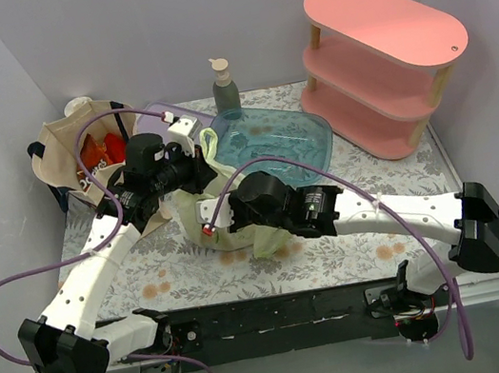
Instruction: Untie the knot of the grocery bags and take out the mixed food
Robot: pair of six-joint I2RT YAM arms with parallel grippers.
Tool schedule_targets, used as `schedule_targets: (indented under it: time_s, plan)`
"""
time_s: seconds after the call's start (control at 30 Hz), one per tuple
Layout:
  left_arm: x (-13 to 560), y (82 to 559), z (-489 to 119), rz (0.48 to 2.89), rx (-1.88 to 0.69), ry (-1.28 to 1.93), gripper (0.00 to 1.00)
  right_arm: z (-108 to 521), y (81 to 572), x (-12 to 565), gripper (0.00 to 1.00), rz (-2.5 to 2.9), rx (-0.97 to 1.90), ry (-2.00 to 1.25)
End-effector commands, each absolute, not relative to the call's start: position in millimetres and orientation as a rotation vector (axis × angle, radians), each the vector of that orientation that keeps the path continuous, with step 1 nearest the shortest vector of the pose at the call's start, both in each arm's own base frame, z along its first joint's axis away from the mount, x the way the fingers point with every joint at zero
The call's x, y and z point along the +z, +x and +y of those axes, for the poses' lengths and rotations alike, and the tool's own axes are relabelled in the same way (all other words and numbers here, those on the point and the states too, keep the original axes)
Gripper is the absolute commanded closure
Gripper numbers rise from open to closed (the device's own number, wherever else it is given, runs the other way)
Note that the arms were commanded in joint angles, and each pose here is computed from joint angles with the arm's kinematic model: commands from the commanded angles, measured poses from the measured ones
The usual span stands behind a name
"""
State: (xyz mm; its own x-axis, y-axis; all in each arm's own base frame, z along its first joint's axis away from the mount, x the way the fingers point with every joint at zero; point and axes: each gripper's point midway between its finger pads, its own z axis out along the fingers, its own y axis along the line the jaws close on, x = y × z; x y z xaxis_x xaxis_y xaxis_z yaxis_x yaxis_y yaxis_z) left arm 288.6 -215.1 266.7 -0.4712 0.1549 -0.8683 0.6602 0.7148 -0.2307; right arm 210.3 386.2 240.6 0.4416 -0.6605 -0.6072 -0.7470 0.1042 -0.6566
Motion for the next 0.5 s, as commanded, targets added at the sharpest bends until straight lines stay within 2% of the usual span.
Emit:
schedule_targets:
  time_s: [0.0,0.13,0.27,0.37,0.47]
  plan:
    - [282.7,283.6,-212.0,1.947,-0.705,0.625,1.00,379.5,226.4,246.2,0.99,1.298,0.070,-1.550]
    - [284.3,280.8,-212.1,1.946,-0.721,0.621,1.00,372.4,254.7,228.1,0.99,1.386,0.028,-1.518]
    - [287.5,277.8,-214.0,1.935,-0.751,0.622,0.99,380.9,256.7,204.5,0.99,1.341,0.003,-1.610]
    - [291.1,277.7,-214.7,1.924,-0.760,0.626,0.97,388.6,227.6,164.6,0.99,1.285,0.070,-1.809]
    - [292.4,281.2,-215.4,1.917,-0.750,0.633,0.98,394.7,164.0,124.7,0.99,1.170,0.238,-2.053]
